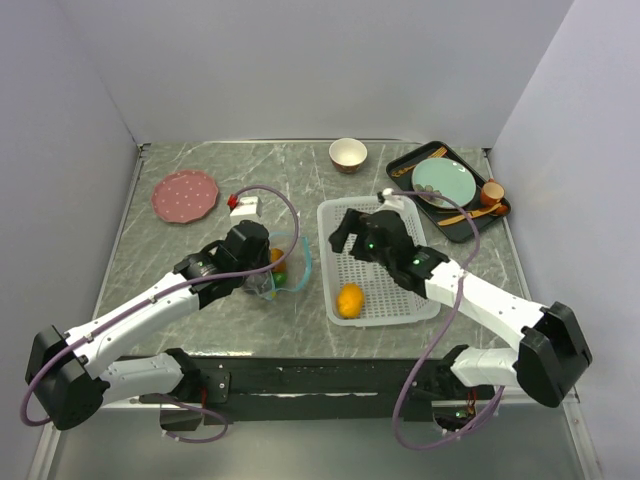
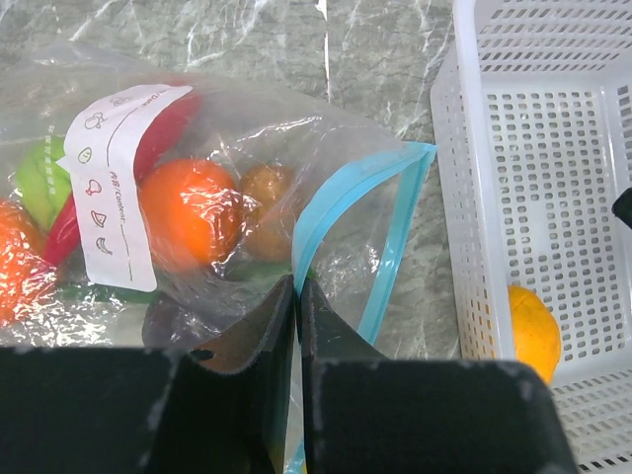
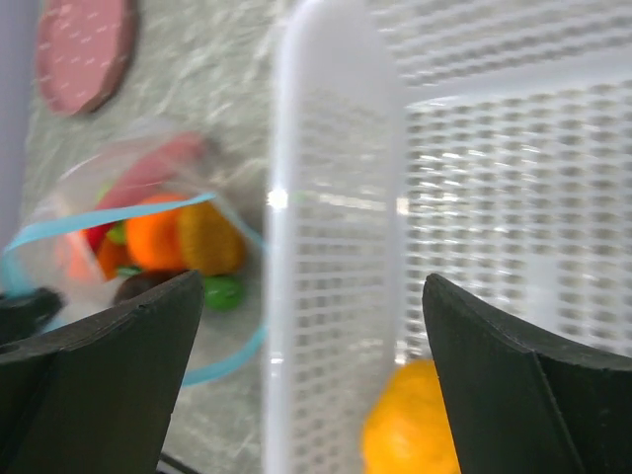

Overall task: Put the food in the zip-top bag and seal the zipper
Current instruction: Pick up the fake fruit from the bin.

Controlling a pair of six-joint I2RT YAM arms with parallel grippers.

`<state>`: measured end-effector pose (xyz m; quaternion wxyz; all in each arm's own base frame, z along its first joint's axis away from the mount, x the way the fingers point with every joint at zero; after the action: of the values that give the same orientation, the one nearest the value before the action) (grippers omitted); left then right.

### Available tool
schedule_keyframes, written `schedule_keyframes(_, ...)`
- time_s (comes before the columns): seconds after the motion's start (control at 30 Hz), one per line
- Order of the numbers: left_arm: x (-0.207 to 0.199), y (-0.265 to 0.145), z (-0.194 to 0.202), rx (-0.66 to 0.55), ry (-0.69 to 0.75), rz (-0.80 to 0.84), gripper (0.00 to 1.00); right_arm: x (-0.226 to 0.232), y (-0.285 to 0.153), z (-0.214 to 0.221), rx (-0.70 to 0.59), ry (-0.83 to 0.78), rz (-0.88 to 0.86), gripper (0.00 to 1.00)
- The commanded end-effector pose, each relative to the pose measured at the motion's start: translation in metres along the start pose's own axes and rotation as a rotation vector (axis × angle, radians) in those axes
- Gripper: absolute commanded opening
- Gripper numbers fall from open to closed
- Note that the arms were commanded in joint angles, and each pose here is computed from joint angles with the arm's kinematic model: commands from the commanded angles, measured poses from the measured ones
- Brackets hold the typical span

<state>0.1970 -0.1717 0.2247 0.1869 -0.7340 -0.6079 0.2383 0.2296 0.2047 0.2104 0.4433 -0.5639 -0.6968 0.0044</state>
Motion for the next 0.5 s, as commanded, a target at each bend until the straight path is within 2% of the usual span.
schedule_keyframes(0.0,-0.007,-0.011,-0.022,-0.078,-0.033,0.052,0.10,-0.035,0.000,0.007,0.058,-0.021,0.153,0.99)
schedule_keyframes(0.07,-0.008,-0.011,-0.022,-0.079,-0.039,0.061,0.09,-0.044,0.003,0.011,0.107,-0.033,0.177,0.95)
schedule_keyframes(0.47,-0.009,-0.013,-0.025,-0.090,-0.043,0.082,0.11,-0.057,0.001,0.044,0.355,0.012,0.191,0.91)
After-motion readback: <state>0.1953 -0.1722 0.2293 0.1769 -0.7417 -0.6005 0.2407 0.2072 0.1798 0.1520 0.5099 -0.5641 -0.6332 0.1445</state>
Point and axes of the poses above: each gripper's point midway between its finger pads, its own y axis out along the fingers, its own x axis along the line the jaws close on, z = x × y, the point moved 9 cm from there along -y, back along the fingers, and after that the axes turned 10 degrees about y, right-handed, at the moved point
